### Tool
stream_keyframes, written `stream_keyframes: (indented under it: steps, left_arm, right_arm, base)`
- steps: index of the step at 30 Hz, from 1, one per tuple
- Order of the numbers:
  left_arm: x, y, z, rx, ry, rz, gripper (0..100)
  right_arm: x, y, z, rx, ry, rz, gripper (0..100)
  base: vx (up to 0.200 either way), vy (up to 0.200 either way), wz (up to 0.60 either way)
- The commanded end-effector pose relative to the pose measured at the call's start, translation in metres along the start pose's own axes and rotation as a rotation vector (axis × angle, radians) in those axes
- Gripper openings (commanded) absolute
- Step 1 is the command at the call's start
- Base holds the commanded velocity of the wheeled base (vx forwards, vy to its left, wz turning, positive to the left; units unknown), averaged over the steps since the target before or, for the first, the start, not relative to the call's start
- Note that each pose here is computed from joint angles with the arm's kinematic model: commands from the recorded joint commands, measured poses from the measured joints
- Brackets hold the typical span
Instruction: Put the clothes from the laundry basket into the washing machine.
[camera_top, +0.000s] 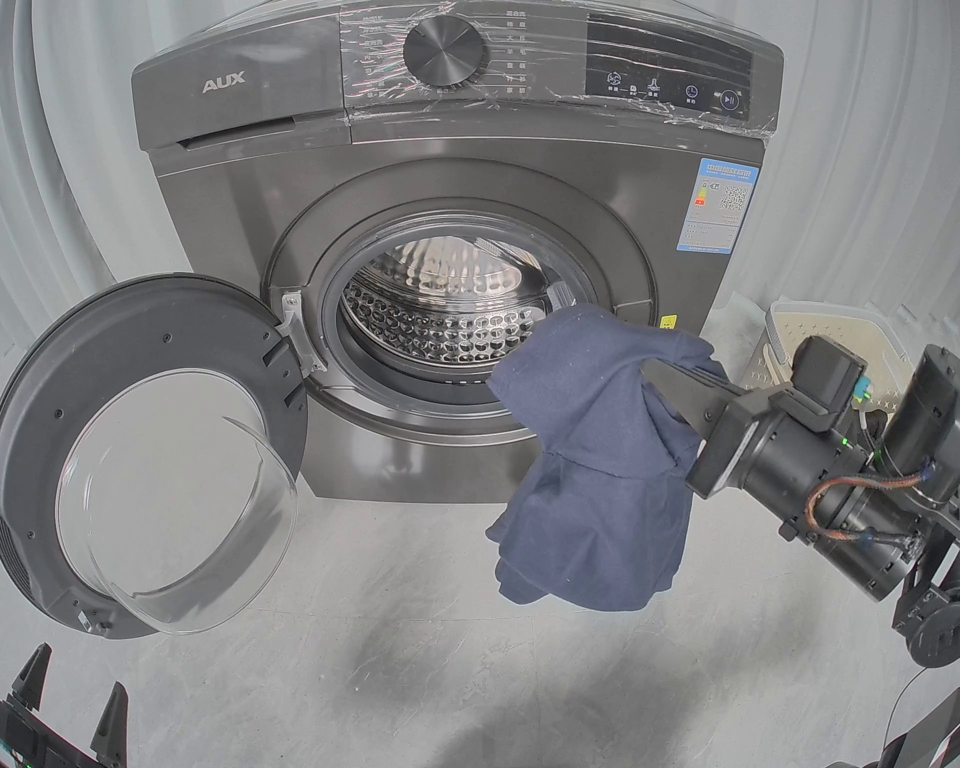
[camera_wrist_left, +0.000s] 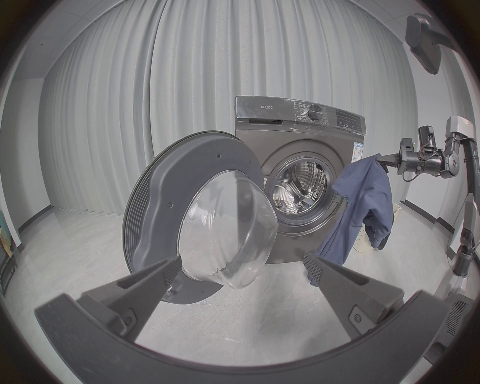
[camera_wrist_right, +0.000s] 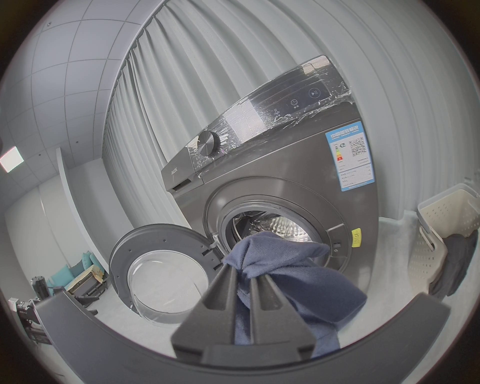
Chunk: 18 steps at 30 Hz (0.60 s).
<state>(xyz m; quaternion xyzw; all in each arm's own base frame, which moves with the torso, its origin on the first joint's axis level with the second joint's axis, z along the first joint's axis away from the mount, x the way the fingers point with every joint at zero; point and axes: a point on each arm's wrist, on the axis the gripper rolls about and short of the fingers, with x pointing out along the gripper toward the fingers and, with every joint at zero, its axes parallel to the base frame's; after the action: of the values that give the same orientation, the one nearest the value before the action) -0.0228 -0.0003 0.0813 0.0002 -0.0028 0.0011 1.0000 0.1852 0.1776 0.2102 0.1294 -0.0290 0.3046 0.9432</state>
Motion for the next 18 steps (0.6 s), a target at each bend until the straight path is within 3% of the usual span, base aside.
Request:
stream_keyframes:
  steps: [1,5,7,9,11,12,14,15,18]
  left_arm:
    - [0.0,0.0,-0.005,0.003,-0.001,-0.004,100]
    - [0.0,0.0,-0.001,0.006,-0.028,-0.01,100]
    - [-0.005,-0.001,0.029,-0.004,-0.139,-0.01,100]
    - [-0.004,-0.001,0.059,-0.006,-0.184,-0.057,100]
    - [0.0,-0.002,0.08,-0.002,-0.175,-0.122,100]
    - [0.01,-0.003,0.088,-0.001,-0.127,-0.202,100]
    - [0.016,-0.004,0.09,-0.004,-0.096,-0.246,100]
    - [0.028,-0.006,0.091,-0.007,-0.039,-0.323,100]
    - [0.052,-0.01,0.097,0.001,0.008,-0.43,100]
  right_arm:
    - [0.026,0.004,-0.007,0.004,-0.014,-0.014,0]
    - [0.047,0.008,-0.003,0.02,-0.059,-0.093,0]
    - [0.056,0.01,-0.003,0.029,-0.07,-0.09,0]
    - [0.064,0.012,-0.002,0.038,-0.085,-0.085,0]
    - [0.074,0.017,-0.001,0.056,-0.103,-0.076,0]
    - [0.082,0.018,0.0,0.076,-0.118,-0.076,0]
    - [0.085,0.019,0.0,0.085,-0.124,-0.075,0]
    - [0.089,0.02,0.001,0.096,-0.131,-0.072,0]
    - [0.094,0.022,0.0,0.103,-0.142,-0.059,0]
  base:
    - [0.0,0.0,0.0]
    - [0.0,0.0,0.0]
    - [0.0,0.0,0.0]
    - [0.0,0.0,0.0]
    - [0.0,0.0,0.0]
    - [0.0,0.0,0.0]
    - [0.0,0.0,0.0]
    - [0.0,0.0,0.0]
    - [0.0,0.0,0.0]
